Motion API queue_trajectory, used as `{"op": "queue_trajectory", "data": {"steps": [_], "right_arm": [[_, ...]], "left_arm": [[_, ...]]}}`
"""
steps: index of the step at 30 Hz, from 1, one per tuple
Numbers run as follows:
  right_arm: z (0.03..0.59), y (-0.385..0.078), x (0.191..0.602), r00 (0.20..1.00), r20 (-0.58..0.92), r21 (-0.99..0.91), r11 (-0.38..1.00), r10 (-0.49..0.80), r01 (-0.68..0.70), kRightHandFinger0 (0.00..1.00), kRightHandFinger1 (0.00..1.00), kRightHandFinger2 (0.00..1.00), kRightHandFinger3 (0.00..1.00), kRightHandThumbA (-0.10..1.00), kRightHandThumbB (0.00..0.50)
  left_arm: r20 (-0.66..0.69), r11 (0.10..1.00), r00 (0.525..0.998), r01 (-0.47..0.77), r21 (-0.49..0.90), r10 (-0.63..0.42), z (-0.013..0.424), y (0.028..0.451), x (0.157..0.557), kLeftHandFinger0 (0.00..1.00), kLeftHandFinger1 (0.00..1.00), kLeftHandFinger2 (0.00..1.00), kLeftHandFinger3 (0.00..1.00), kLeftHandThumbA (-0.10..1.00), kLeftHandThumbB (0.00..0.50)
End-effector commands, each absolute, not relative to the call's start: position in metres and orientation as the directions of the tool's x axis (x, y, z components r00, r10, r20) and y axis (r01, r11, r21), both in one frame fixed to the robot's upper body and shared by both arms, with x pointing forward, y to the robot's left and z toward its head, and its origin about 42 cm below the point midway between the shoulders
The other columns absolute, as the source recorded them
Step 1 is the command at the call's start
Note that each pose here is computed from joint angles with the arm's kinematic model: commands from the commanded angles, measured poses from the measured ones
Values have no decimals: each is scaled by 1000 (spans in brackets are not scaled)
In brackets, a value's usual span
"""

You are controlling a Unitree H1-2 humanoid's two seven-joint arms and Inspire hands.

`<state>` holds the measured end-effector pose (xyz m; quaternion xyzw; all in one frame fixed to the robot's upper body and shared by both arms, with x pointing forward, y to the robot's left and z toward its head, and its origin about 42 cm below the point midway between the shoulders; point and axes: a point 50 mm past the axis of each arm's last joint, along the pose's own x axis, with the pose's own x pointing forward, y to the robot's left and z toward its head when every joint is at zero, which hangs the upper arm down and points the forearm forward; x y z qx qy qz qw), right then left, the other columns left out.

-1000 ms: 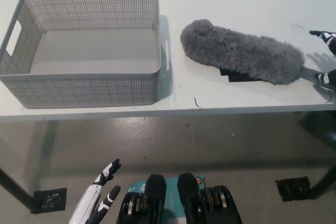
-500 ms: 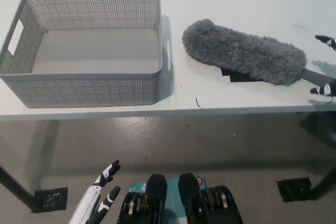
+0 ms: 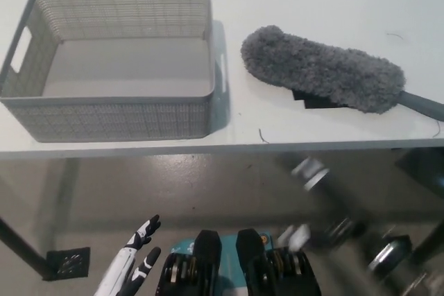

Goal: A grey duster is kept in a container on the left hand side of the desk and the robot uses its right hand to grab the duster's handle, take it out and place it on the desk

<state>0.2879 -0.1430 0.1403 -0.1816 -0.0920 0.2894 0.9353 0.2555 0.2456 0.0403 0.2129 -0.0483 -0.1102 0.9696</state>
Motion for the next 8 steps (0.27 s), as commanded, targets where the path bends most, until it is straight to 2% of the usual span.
{"op": "queue_trajectory", "data": {"steps": [1,2,3,4,5,6,7,8], "right_arm": [[260,-106,172,548,820,48,936,163,-350,1000,1000,1000,1000,1000,381],[245,-108,181,608,781,40,960,143,-277,1000,1000,1000,1000,1000,375],[230,-111,191,655,746,24,977,124,-213,1000,1000,1000,1000,1000,346],[223,-112,196,677,726,20,981,118,-192,1000,1000,1000,1000,1000,339],[206,-113,206,734,669,36,980,121,-194,1000,1000,1000,1000,1000,253],[193,-113,213,773,624,44,982,118,-185,1000,1000,1000,1000,1000,243],[186,-114,217,791,601,48,982,117,-182,1000,1000,1000,1000,1000,268],[186,-114,217,791,601,48,982,117,-182,1000,1000,1000,1000,1000,268]], "left_arm": [[162,886,947,188,423,-279,62,240,270,1000,1000,1000,1000,1000,134],[163,884,945,192,427,-284,63,239,272,1000,1000,1000,1000,1000,124],[163,884,945,192,427,-284,64,238,273,1000,1000,1000,1000,1000,130],[163,885,945,192,425,-283,64,238,272,1000,1000,1000,1000,1000,131],[163,885,945,192,424,-282,63,237,271,1000,1000,1000,1000,1000,121],[163,886,946,190,423,-281,63,237,270,1000,1000,1000,1000,1000,119],[164,887,946,189,422,-280,62,237,269,1000,1000,1000,1000,1000,119],[164,887,946,189,422,-280,62,237,269,1000,1000,1000,1000,1000,119]]}}
